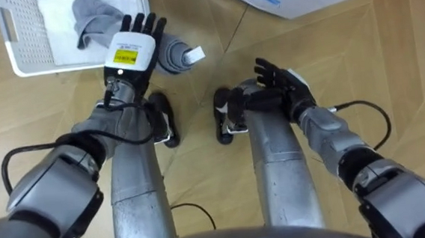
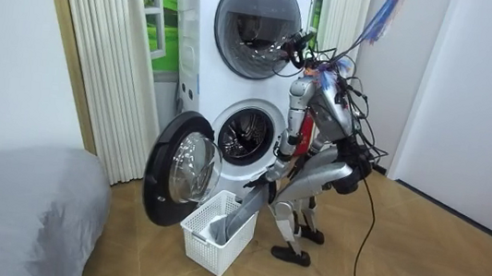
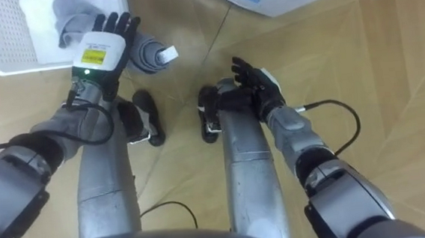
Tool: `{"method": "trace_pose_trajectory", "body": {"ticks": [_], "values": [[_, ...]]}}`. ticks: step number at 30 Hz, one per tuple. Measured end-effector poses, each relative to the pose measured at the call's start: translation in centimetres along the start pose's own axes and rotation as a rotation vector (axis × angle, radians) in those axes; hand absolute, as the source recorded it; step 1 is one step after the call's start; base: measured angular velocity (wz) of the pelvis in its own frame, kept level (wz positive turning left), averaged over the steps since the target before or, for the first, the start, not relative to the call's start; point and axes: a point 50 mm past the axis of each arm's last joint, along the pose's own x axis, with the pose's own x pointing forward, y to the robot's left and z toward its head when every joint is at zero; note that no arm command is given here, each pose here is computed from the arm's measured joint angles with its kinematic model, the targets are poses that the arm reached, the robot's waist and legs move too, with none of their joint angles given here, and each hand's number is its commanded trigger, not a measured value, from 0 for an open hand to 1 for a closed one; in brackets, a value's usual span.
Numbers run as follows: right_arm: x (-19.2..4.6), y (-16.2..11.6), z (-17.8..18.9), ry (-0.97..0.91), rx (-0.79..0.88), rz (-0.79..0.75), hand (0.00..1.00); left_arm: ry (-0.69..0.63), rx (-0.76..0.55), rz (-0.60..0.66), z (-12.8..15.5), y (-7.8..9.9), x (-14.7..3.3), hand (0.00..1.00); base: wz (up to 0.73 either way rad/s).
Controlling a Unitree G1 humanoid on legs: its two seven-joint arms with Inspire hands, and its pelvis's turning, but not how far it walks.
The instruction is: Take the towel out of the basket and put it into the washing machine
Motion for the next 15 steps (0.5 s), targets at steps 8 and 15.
{"method": "trace_pose_trajectory", "body": {"ticks": [8,15], "values": [[0.4,0.2,1.1,-0.028,0.022,0.046,0.00,0.017,0.030,0.011,-1.1,0.8,0.5,0.00,-0.08],[0.6,0.2,1.7,-0.046,0.047,0.042,0.00,0.008,0.029,0.018,-1.1,1.2,0.8,1.00,0.00]]}}
